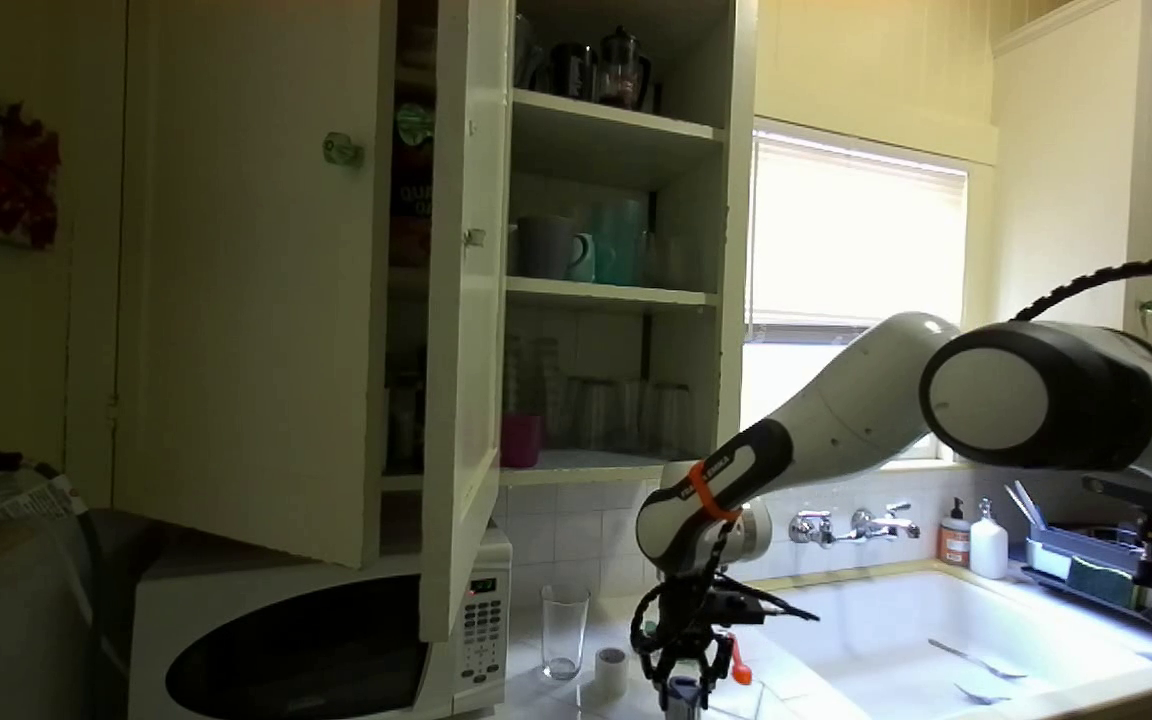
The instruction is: Put the blue and white object in the open drawer, then close the drawer
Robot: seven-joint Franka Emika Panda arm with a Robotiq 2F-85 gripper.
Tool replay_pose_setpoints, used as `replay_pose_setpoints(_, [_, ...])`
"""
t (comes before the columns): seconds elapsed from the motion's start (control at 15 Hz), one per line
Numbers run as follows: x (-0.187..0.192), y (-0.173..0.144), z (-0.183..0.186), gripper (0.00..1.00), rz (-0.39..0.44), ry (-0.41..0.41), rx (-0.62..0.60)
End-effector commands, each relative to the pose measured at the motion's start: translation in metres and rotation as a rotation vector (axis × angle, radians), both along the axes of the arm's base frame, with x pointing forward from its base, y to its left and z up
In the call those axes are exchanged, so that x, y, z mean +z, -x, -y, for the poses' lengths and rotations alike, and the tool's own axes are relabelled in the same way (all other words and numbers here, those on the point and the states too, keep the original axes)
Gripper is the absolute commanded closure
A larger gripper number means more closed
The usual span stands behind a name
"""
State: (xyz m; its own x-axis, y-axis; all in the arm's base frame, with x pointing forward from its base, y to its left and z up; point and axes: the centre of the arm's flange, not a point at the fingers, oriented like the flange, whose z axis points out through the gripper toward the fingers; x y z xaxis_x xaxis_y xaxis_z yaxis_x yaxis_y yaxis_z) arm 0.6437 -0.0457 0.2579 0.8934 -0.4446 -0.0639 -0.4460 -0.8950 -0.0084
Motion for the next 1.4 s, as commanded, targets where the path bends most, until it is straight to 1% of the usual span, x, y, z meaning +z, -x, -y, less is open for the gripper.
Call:
replay_pose_setpoints(0.0, [0.049, 0.074, 0.026, 0.66, -0.064, -0.101, 0.161])
replay_pose_setpoints(0.13, [0.069, 0.105, 0.041, 0.66, -0.092, -0.112, 0.278])
replay_pose_setpoints(0.2, [0.078, 0.122, 0.048, 0.66, -0.108, -0.133, 0.328])
replay_pose_setpoints(0.33, [0.09, 0.16, 0.059, 0.66, -0.167, -0.178, 0.418])
replay_pose_setpoints(0.4, [0.095, 0.182, 0.064, 0.66, -0.191, -0.202, 0.436])
replay_pose_setpoints(0.6, [0.099, 0.244, 0.066, 0.66, -0.221, -0.292, 0.423])
replay_pose_setpoints(0.67, [0.094, 0.264, 0.065, 0.66, -0.224, -0.32, 0.398])
replay_pose_setpoints(0.73, [0.087, 0.276, 0.064, 0.66, -0.244, -0.351, 0.357])
replay_pose_setpoints(0.87, [0.078, 0.293, 0.067, 0.66, -0.292, -0.466, 0.306])
replay_pose_setpoints(0.93, [0.079, 0.264, 0.068, 0.66, -0.288, -0.377, 0.348])
replay_pose_setpoints(1.0, [0.077, 0.271, 0.068, 0.41, -0.295, -0.39, 0.34])
replay_pose_setpoints(1.27, [0.08, 0.265, 0.067, 0.41, -0.29, -0.383, 0.347])
replay_pose_setpoints(1.33, [0.08, 0.265, 0.067, 0.66, -0.29, -0.383, 0.347])
